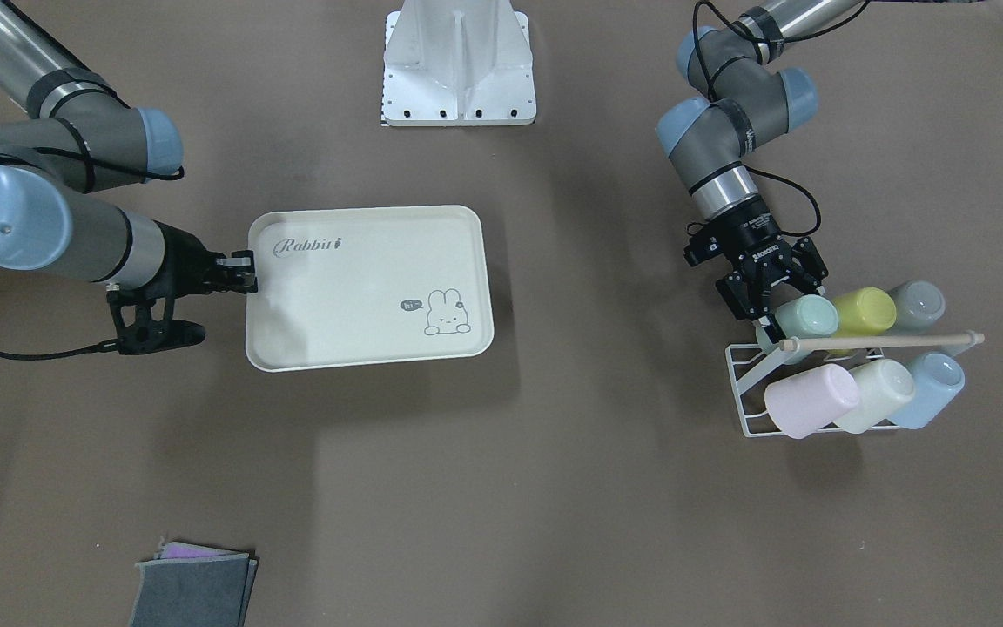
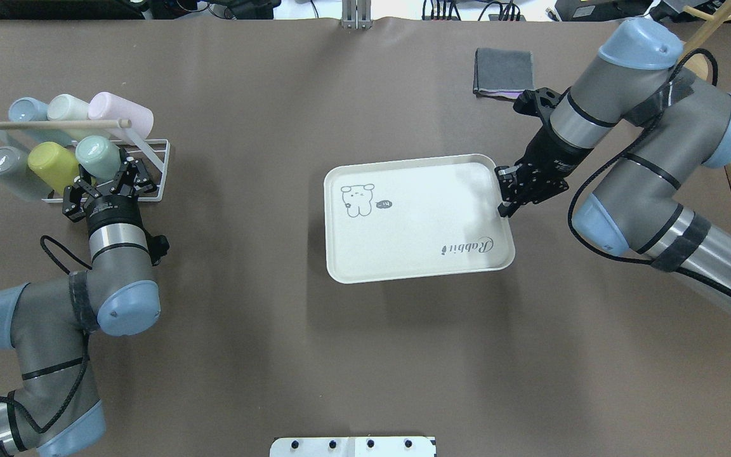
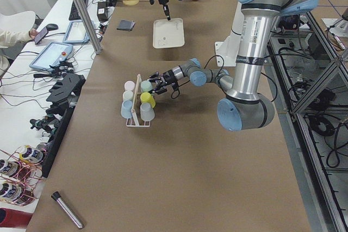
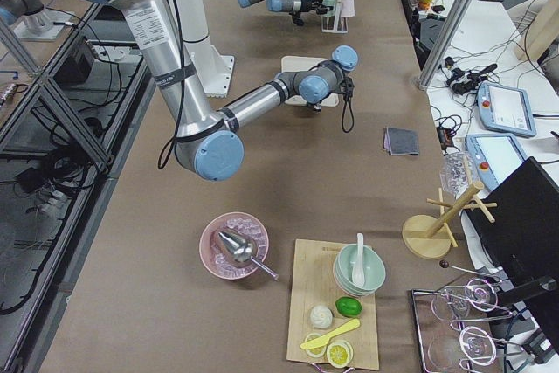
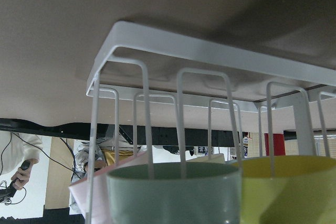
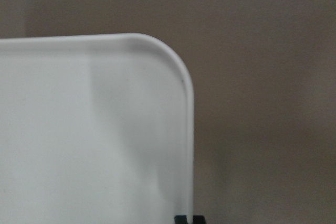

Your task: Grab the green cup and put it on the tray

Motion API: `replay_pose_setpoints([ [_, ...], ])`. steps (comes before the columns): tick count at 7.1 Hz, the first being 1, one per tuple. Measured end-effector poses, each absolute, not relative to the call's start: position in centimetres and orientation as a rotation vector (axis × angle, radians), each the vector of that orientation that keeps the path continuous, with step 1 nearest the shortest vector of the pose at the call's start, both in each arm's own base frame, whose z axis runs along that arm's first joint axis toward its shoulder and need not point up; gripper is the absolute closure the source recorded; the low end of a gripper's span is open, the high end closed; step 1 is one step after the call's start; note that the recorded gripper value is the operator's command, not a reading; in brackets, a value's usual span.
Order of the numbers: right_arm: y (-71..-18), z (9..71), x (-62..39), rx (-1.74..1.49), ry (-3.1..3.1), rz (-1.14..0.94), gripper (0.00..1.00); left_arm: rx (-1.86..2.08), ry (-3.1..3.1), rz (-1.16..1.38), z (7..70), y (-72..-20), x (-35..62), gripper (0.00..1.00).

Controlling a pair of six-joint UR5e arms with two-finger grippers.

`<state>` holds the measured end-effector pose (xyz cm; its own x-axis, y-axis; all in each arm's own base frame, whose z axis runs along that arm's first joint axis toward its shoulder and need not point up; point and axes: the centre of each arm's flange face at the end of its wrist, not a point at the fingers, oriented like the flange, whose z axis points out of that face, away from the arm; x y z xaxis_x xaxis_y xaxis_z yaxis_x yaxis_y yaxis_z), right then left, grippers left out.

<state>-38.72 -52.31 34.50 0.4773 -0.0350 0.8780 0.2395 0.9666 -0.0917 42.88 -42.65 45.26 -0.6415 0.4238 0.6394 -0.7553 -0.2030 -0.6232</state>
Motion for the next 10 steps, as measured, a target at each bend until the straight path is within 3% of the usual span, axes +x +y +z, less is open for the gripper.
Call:
replay_pose_setpoints([
  [5, -48.0, 31.2, -47.6, -0.193, -1.120, -0.049, 1.00, 0.522, -1.345, 1.943, 40.8, -42.0, 38.5, 0.81],
  [10, -46.1, 28.8, -52.1, -0.182, -1.117, -0.045, 1.00, 0.713, -1.449, 1.724, 35.0, -38.9, 29.4, 0.84],
])
